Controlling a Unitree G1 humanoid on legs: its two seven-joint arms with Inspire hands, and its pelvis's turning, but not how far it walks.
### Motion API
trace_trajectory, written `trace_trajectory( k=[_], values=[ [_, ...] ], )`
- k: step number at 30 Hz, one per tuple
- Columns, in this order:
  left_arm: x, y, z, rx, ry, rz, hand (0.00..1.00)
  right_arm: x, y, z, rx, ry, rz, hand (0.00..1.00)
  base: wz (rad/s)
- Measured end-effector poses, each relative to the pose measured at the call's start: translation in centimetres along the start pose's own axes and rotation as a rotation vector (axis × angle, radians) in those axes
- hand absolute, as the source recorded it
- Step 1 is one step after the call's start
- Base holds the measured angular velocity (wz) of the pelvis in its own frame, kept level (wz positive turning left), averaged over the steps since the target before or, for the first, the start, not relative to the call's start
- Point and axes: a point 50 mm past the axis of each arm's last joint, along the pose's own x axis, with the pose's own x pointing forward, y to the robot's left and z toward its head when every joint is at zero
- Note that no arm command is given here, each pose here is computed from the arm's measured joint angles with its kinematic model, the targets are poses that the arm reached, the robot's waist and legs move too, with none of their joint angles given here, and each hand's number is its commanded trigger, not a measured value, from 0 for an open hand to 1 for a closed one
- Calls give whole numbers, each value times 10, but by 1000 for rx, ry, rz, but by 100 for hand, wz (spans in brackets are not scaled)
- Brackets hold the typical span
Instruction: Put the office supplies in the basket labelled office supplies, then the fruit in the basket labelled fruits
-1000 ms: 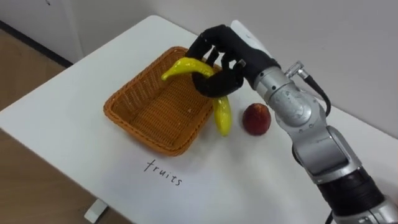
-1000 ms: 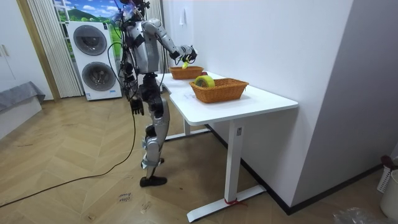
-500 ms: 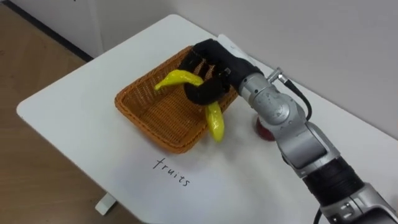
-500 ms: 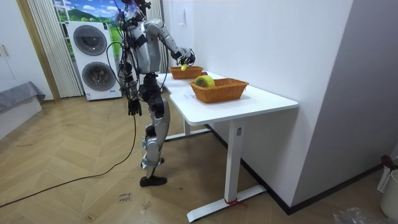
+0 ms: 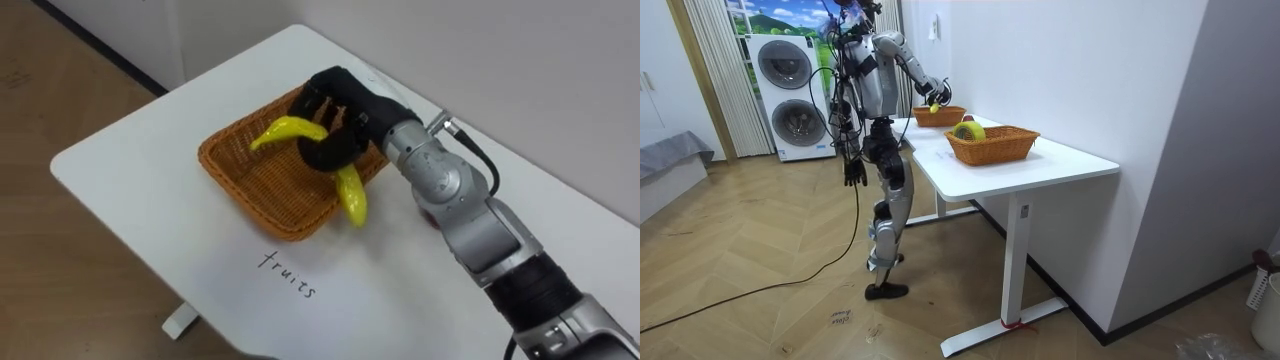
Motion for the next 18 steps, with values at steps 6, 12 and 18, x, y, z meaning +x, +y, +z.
trace_trajectory(
  k=[6,12,18],
  values=[
    [0,-1,0,-1,-1,-11,0,1,2,0,-3,2,9,0,0],
    [0,-1,-1,-1,2,-14,0,1,5,-8,-2,34,19,0,0],
    [0,-1,0,-1,0,-18,0,1,5,-8,-2,37,22,0,0]
  ],
)
